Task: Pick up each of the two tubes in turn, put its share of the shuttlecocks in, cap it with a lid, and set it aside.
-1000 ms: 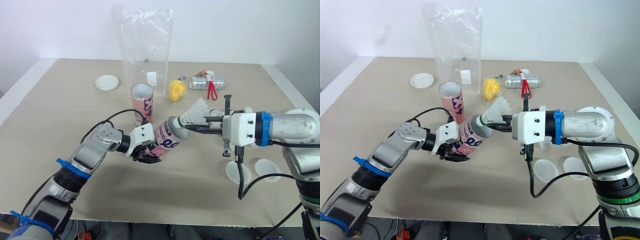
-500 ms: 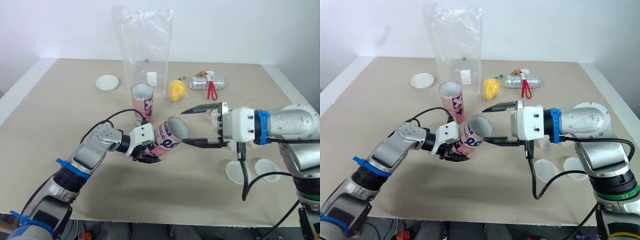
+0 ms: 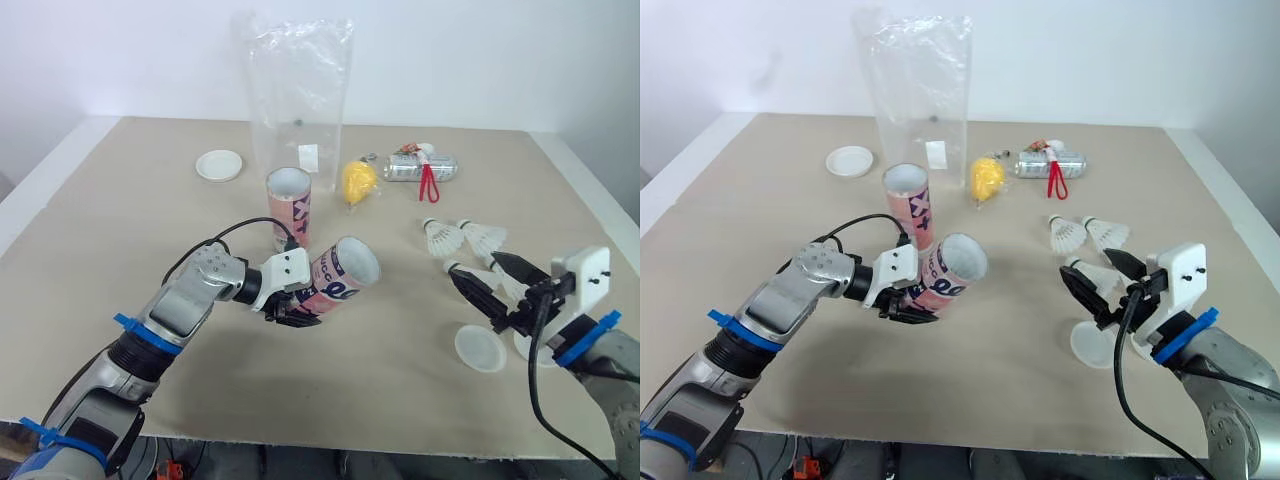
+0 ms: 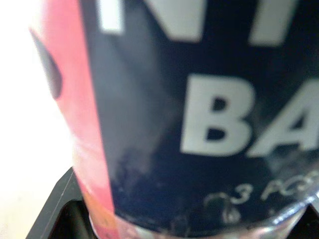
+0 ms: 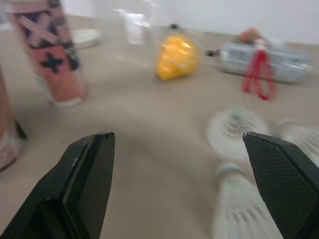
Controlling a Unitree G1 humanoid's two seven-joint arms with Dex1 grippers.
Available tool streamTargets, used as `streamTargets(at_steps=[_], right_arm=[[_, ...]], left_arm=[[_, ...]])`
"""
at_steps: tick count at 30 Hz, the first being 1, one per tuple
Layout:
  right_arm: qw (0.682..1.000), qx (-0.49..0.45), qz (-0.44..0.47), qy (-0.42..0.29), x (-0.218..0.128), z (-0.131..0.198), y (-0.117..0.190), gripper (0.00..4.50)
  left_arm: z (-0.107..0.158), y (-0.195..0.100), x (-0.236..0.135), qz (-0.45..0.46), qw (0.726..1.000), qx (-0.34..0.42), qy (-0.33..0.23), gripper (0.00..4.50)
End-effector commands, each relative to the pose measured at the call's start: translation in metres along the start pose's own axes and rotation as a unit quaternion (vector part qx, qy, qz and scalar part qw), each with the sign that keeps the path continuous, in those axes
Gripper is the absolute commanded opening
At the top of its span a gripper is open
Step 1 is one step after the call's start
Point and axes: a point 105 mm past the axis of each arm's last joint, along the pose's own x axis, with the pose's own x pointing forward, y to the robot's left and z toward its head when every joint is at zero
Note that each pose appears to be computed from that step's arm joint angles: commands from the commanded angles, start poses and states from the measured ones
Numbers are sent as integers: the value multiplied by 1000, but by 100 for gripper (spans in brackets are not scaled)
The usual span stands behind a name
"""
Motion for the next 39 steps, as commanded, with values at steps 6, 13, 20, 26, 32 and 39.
streamTargets(at_steps=[6,13,20,26,32,39], right_arm=[[999,32,-26,27,-15,-25,-1,440],[997,61,-2,47,6,-44,-7,440],[996,69,9,53,24,-55,-10,440],[995,83,-13,49,37,-58,-21,440],[995,81,-20,48,55,-58,-26,440],[994,92,-37,54,66,-59,-32,390]], left_arm=[[5,-1,0,-3,1000,16,-5,292],[11,-8,6,-13,1000,22,-10,292],[11,-12,8,-11,1000,21,-10,292],[8,-10,5,2,1000,17,-5,292],[6,-11,6,9,1000,14,-4,292],[5,-9,7,13,1000,13,-4,292]])
